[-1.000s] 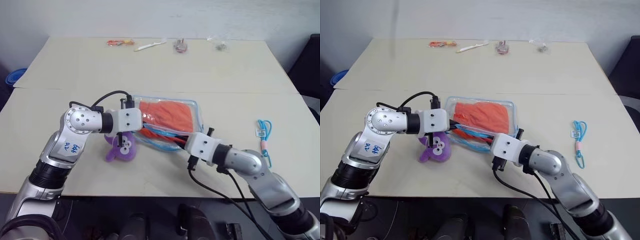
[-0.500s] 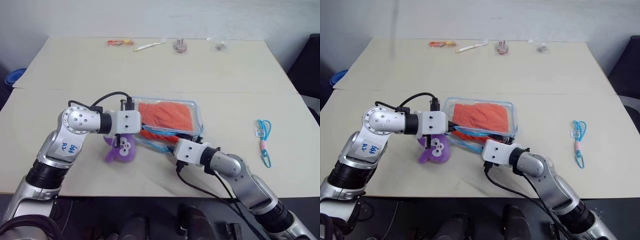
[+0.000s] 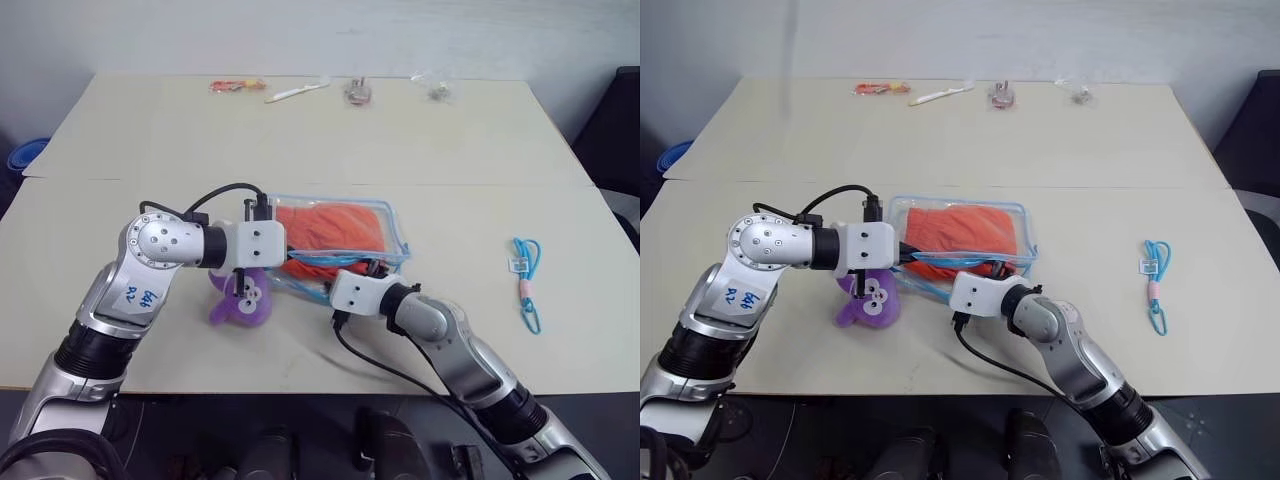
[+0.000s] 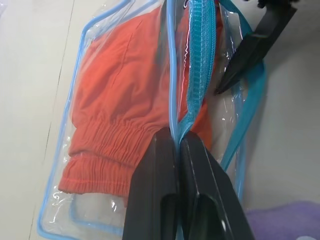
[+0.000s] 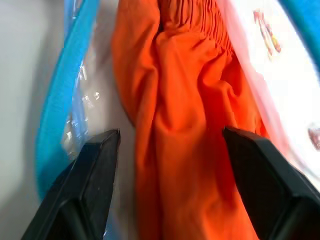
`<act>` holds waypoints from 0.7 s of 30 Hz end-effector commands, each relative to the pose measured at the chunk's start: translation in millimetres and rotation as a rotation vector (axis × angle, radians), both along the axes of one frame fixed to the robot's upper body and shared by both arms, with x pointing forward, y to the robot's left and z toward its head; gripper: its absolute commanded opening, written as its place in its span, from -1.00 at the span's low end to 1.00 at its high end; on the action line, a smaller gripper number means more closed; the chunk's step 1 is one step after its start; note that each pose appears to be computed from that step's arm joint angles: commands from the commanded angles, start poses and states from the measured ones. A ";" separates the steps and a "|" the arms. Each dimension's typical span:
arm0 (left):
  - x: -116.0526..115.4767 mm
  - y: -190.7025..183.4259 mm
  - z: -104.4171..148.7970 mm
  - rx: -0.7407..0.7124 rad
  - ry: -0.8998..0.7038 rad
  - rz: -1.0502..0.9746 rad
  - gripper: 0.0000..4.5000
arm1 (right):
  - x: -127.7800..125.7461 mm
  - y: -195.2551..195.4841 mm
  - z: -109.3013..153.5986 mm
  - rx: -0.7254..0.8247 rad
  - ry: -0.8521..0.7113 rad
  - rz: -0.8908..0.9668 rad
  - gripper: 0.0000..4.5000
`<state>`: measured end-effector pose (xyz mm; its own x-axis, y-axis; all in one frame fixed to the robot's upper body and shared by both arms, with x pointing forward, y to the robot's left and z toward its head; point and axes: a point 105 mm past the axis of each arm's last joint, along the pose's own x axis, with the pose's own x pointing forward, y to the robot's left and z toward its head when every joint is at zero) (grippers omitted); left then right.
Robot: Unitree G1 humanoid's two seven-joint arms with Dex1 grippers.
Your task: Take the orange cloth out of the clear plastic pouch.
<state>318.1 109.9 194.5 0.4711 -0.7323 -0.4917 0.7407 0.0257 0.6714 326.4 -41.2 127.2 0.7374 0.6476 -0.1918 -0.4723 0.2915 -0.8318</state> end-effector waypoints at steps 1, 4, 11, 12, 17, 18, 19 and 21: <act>-5.1 -10.0 13.8 -0.018 -0.047 -0.047 -1.00 | 9.4 1.0 -0.6 -0.054 -0.044 -0.012 0.52; -4.2 -11.0 15.1 -0.023 -0.049 -0.045 -1.00 | 16.4 2.4 -5.3 -0.102 -0.051 -0.027 0.52; -1.7 -12.8 16.8 -0.030 -0.055 -0.038 -1.00 | 21.6 6.4 -19.1 -0.120 -0.017 -0.028 0.24; -1.4 -13.0 17.1 -0.032 -0.055 -0.038 -1.00 | 20.7 6.4 -20.4 -0.121 -0.010 -0.024 0.09; 0.0 -12.6 17.4 -0.034 -0.057 -0.032 -1.00 | 18.8 4.1 -23.5 -0.124 0.000 -0.019 -0.69; 0.3 -12.5 17.4 -0.034 -0.057 -0.030 -1.00 | 18.7 3.7 -23.6 -0.123 0.002 -0.019 -0.85; 0.6 -12.6 17.4 -0.035 -0.057 -0.029 -1.00 | 18.7 3.2 -23.6 -0.123 0.003 -0.019 -0.98; 1.1 -12.7 17.5 -0.038 -0.057 -0.027 -1.00 | 18.3 2.6 -24.2 -0.124 0.008 -0.016 -0.98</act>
<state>320.3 102.5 200.8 0.4697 -0.7470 -0.4705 0.7328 0.0327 0.6796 346.2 -33.3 115.9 0.7515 0.6195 -0.2271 -0.4407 0.2151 -0.8715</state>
